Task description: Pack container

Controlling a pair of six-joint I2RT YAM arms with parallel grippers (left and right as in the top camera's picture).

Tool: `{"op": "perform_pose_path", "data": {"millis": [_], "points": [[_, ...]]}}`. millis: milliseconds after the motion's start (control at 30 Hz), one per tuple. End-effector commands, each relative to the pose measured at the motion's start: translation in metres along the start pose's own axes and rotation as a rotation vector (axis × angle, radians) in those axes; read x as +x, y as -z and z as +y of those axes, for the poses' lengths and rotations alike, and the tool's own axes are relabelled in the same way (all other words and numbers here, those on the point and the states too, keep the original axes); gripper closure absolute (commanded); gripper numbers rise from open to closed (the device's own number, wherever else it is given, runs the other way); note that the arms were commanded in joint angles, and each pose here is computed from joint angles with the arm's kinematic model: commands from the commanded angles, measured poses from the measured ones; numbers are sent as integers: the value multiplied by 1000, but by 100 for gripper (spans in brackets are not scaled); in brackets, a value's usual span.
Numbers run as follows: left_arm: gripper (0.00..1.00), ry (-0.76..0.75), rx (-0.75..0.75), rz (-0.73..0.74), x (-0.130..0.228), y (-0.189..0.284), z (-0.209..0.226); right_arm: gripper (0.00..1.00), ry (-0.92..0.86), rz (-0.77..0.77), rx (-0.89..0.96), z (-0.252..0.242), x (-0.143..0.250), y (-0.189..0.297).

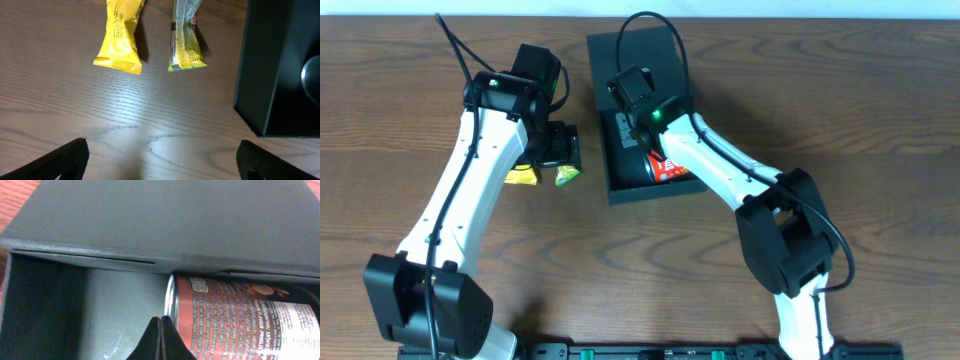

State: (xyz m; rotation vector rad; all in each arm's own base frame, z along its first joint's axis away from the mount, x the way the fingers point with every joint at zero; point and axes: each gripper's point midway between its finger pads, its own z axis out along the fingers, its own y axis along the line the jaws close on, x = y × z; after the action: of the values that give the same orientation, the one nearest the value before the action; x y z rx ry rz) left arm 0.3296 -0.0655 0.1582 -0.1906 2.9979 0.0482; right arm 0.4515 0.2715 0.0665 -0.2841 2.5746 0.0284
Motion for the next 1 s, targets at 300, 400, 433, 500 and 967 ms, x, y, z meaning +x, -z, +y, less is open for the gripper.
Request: {"op": "perform_pose_path", "data": {"millis": [300,400,433,500,967], "points": [[5,34,-9,-29,-5,7,2,99,-39,82,-223,34,-5,14],[4,44,-16,-60,-12,15,7,99,-43,82,-188,24,-25,40],[5,47,-26,-81,-16,19,9,99,-45,74,-190,23,-33,48],[4,46,-60,-125,-23,28,16,99,-39,55,-192,19,-47,63],[4,51,-54,-253,-68,10,5,8,-337,65,108,-157,-84,165]]}}
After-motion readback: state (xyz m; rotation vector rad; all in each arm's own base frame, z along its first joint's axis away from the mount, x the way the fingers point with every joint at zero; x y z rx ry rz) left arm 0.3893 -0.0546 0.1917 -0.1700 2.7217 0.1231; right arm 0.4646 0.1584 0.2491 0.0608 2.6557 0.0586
